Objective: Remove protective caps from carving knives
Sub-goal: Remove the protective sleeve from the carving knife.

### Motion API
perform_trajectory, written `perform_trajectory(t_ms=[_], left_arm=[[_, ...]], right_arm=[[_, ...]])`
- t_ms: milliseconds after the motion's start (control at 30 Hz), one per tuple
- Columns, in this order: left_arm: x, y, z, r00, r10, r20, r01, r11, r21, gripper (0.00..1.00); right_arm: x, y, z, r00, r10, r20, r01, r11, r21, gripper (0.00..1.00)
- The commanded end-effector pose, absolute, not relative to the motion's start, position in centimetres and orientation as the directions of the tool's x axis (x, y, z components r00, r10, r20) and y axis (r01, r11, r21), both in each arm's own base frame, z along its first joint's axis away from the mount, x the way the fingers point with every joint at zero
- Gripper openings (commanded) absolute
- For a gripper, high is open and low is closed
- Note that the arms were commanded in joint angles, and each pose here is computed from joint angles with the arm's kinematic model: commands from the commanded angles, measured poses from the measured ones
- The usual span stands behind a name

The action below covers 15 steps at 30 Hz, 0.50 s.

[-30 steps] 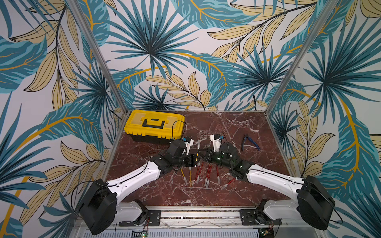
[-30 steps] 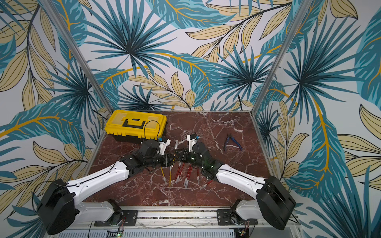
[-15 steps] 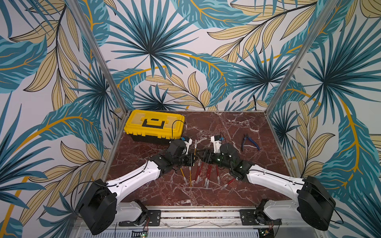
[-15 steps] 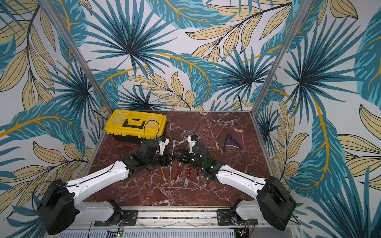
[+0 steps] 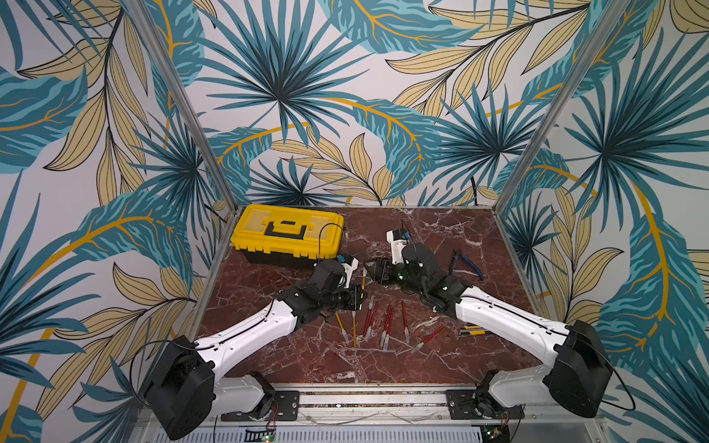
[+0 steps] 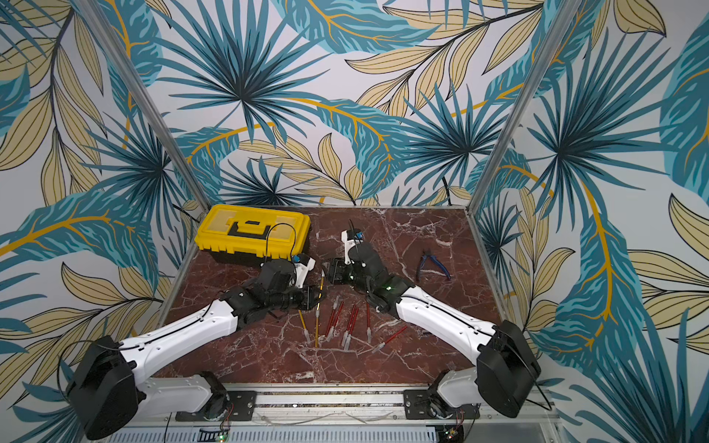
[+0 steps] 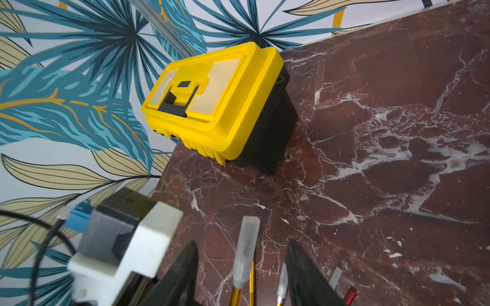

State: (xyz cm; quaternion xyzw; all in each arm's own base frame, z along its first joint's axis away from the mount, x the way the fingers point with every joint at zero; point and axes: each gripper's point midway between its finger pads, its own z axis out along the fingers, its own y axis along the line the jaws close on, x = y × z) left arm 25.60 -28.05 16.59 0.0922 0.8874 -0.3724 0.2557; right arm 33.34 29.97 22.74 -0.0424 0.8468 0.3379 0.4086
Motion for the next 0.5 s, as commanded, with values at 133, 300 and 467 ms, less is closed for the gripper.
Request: perform_trajectory(t_ms=[133,300,467], left_arm=[[25.4,-28.1,19.1,-0.82,-0.027,-0.572,0.407,0.675,-0.616,0.01],[25.2,-27.9,18.8,-0.823,-0.022,-0.568,0.404,0.68,-0.612,0.01],[25.1,-27.8,18.3,-0.828,-0.018,-0.561,0.399,0.684,-0.61,0.01]], right_arm=[[33.5,31.0,20.4,-0.718,0.136,-0.683,-0.351,0.776,0.524,0.4],[33.6,31.5,20.1,-0.727,0.133,-0.674,-0.356,0.765,0.536,0.25],[33.9,31.6,20.2,-0.724,0.129,-0.677,-0.358,0.769,0.53,0.05]])
